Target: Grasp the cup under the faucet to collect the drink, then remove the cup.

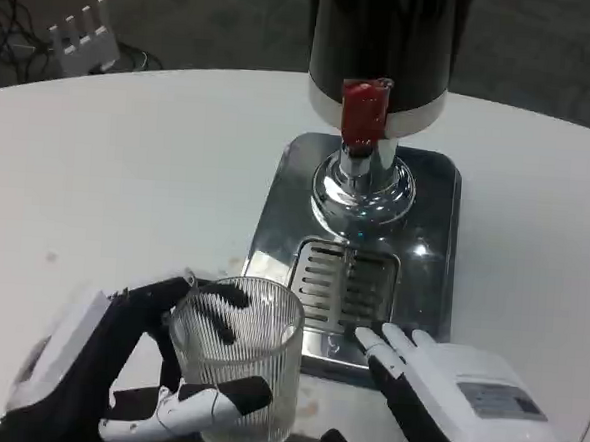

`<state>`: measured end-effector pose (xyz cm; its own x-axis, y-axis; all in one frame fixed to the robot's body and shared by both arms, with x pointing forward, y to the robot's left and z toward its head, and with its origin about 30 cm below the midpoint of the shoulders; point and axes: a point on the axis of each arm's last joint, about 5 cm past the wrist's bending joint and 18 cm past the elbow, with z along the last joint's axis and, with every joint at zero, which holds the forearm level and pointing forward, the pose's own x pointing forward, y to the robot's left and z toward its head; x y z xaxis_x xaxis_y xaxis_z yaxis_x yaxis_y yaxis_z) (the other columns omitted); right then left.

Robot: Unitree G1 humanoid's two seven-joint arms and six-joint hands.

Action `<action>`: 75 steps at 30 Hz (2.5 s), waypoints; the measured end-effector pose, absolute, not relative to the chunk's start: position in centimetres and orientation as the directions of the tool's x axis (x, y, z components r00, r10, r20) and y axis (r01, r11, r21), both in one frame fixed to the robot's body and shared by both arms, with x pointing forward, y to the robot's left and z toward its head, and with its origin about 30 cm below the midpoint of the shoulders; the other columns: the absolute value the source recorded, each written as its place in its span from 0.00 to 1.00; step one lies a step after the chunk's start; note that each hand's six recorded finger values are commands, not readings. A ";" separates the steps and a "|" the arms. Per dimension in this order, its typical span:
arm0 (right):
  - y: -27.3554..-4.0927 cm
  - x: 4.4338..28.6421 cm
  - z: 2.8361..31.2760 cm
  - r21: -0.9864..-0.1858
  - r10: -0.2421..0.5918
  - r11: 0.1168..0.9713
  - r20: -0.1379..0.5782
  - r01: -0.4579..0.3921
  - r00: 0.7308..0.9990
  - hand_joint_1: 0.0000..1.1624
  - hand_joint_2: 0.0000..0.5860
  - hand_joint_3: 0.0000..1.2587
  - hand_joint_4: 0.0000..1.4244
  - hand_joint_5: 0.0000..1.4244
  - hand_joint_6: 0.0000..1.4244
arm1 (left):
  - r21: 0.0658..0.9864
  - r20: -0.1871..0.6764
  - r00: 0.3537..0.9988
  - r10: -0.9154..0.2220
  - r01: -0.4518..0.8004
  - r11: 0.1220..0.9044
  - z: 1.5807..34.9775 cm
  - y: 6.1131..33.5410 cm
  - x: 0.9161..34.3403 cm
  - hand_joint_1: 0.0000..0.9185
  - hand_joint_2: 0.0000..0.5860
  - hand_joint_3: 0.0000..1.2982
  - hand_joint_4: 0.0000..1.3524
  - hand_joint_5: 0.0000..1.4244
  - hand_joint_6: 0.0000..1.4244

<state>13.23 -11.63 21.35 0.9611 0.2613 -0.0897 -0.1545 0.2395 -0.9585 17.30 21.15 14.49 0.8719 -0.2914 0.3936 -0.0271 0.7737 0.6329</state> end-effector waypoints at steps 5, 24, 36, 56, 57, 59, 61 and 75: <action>-11.8 13.2 21.3 -0.954 0.248 0.248 -0.104 -0.167 0.963 0.34 0.75 0.06 0.00 0.00 0.00 | 0.633 0.410 0.862 -0.299 -0.033 0.773 14.8 21.0 17.7 0.45 0.21 0.78 0.78 0.80 0.63; -12.3 12.1 21.7 -0.947 0.214 0.286 -0.084 -0.145 0.973 0.34 0.75 0.07 0.00 0.00 0.00 | 0.697 0.403 0.855 -0.326 -0.056 0.715 14.9 19.0 23.8 0.44 0.22 0.78 0.78 0.80 0.63; -12.5 11.6 21.8 -0.948 0.212 0.284 -0.083 -0.143 0.974 0.34 0.75 0.07 0.00 0.00 0.00 | 0.735 0.416 0.851 -0.320 -0.107 0.670 16.2 18.7 27.7 0.44 0.22 0.78 0.78 0.80 0.63; -13.2 11.2 21.7 -0.940 0.205 0.292 -0.116 -0.174 0.972 0.34 0.75 0.08 0.00 0.00 0.00 | 0.793 0.378 0.872 -0.313 -0.131 0.594 17.0 17.7 31.8 0.44 0.22 0.78 0.78 0.80 0.64; -13.2 11.2 21.7 -0.940 0.206 0.293 -0.118 -0.176 0.972 0.34 0.75 0.08 0.00 0.00 0.00 | 0.795 0.377 0.871 -0.315 -0.129 0.593 17.1 17.6 31.9 0.44 0.22 0.78 0.78 0.80 0.64; -13.3 11.3 21.8 -0.940 0.204 0.293 -0.116 -0.174 0.972 0.34 0.75 0.08 0.00 0.00 0.00 | 0.795 0.377 0.870 -0.318 -0.129 0.592 17.2 17.3 32.2 0.44 0.22 0.78 0.78 0.80 0.64; -13.4 11.3 21.8 -0.941 0.196 0.292 -0.114 -0.169 0.974 0.34 0.75 0.08 0.00 0.00 0.00 | 0.802 0.375 0.869 -0.322 -0.130 0.583 17.4 17.0 32.6 0.44 0.22 0.78 0.78 0.80 0.64; -13.6 11.6 21.9 -0.938 0.179 0.301 -0.119 -0.170 0.977 0.34 0.75 0.08 0.00 0.00 0.00 | 0.824 0.366 0.854 -0.369 -0.114 0.555 18.3 15.0 34.0 0.40 0.17 0.74 0.71 0.74 0.59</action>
<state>11.56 -13.58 21.92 0.9766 0.1789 -0.1192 -0.1697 0.3014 -0.9383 34.01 14.95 18.33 0.8544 -0.3686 0.3662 -0.1138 0.5548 0.8241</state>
